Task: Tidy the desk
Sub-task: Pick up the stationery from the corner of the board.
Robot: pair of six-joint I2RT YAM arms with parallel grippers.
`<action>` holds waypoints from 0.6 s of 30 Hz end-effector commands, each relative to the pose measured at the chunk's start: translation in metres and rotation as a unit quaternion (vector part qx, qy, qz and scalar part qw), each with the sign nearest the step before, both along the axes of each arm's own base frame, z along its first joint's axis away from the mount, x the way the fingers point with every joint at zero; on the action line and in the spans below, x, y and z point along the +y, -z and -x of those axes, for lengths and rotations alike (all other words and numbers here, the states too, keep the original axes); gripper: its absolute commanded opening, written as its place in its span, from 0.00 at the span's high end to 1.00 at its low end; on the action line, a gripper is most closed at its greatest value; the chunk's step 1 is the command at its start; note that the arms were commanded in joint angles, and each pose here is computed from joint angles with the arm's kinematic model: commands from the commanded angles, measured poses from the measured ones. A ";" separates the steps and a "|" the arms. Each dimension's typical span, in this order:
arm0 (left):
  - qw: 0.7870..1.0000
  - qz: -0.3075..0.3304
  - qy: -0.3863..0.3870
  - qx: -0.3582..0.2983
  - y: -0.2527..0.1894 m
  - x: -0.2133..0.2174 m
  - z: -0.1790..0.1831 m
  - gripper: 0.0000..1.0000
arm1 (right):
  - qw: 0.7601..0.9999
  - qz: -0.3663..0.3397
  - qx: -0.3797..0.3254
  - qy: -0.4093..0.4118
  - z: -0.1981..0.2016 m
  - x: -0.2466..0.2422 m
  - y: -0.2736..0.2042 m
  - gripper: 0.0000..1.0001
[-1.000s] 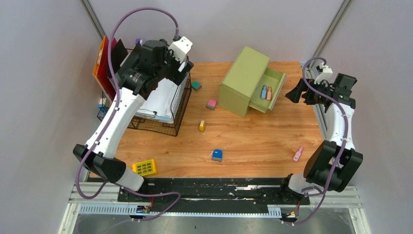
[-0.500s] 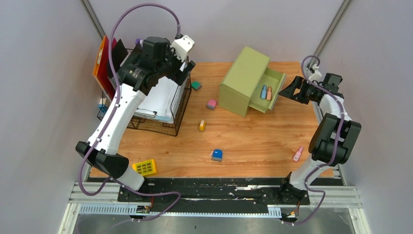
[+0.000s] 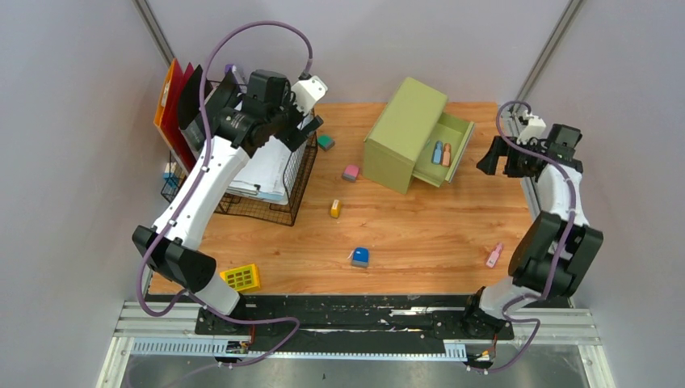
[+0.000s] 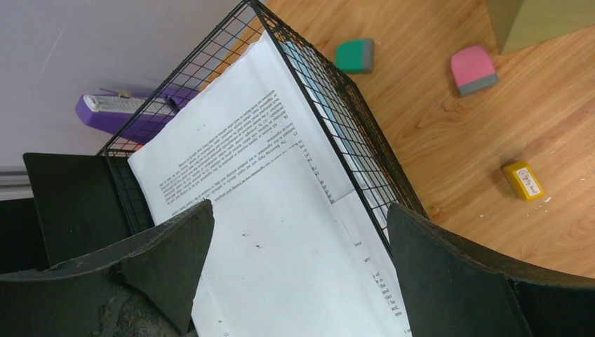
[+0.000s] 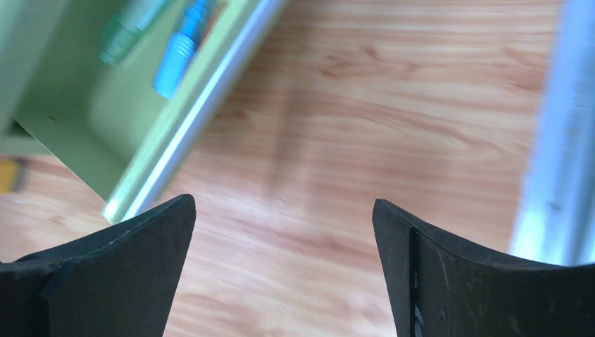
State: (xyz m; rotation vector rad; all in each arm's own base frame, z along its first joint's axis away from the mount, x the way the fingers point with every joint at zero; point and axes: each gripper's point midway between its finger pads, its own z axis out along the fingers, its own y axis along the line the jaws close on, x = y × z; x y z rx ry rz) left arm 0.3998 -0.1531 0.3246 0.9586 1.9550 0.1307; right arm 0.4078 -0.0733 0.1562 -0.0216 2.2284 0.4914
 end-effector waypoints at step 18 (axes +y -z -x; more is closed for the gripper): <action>0.996 0.013 0.077 -0.037 -0.034 -0.026 -0.013 0.00 | 0.960 0.139 0.243 0.018 0.202 -0.007 0.106 0.05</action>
